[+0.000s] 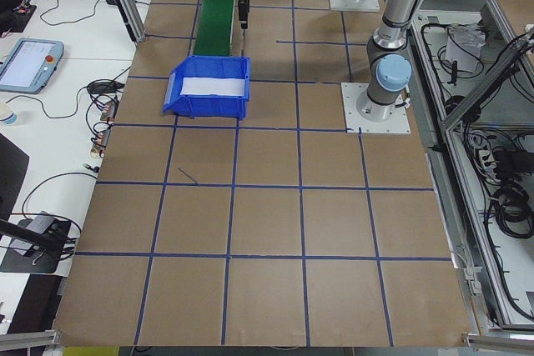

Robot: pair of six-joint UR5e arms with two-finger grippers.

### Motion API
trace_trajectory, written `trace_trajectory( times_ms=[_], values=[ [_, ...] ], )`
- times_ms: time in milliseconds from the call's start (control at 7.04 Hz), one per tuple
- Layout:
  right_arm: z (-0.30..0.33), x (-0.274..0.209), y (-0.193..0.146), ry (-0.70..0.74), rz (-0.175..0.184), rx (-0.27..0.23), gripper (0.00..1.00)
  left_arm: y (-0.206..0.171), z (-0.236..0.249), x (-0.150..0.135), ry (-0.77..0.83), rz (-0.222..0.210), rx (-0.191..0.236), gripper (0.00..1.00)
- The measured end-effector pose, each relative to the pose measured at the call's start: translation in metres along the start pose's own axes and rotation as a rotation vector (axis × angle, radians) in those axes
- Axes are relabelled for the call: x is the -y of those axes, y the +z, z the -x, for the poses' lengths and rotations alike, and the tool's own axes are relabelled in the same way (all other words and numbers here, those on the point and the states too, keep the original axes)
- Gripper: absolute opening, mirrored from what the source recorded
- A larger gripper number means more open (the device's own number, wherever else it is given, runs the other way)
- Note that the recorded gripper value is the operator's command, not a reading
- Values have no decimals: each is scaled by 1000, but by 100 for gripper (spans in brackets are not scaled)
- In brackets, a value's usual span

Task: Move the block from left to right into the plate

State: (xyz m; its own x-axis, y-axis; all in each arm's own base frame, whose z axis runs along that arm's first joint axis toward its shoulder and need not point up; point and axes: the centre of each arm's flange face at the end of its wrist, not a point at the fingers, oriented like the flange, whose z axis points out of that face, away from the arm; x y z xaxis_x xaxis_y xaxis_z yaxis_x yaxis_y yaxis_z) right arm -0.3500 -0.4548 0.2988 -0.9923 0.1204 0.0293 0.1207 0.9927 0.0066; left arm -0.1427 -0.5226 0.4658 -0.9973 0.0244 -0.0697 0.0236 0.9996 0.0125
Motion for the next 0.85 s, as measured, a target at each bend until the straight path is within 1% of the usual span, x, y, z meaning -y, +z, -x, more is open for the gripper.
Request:
trace_trajectory(
  times_ms=[142, 284, 568, 710, 852],
  values=[
    [65, 17, -27, 11, 36, -4, 100, 0, 0, 0, 0, 0, 0, 100],
    [127, 27, -54, 7, 51, -15, 100, 0, 0, 0, 0, 0, 0, 100],
    [252, 33, -113, -36, 54, -16, 100, 0, -1, 0, -1, -1, -1, 100],
    [320, 23, -152, -42, 49, -15, 100, -1, -1, 0, -4, -1, -1, 100],
    [385, 0, -187, -68, 38, -17, 100, -1, -1, 0, -5, -1, -1, 100]
  ],
)
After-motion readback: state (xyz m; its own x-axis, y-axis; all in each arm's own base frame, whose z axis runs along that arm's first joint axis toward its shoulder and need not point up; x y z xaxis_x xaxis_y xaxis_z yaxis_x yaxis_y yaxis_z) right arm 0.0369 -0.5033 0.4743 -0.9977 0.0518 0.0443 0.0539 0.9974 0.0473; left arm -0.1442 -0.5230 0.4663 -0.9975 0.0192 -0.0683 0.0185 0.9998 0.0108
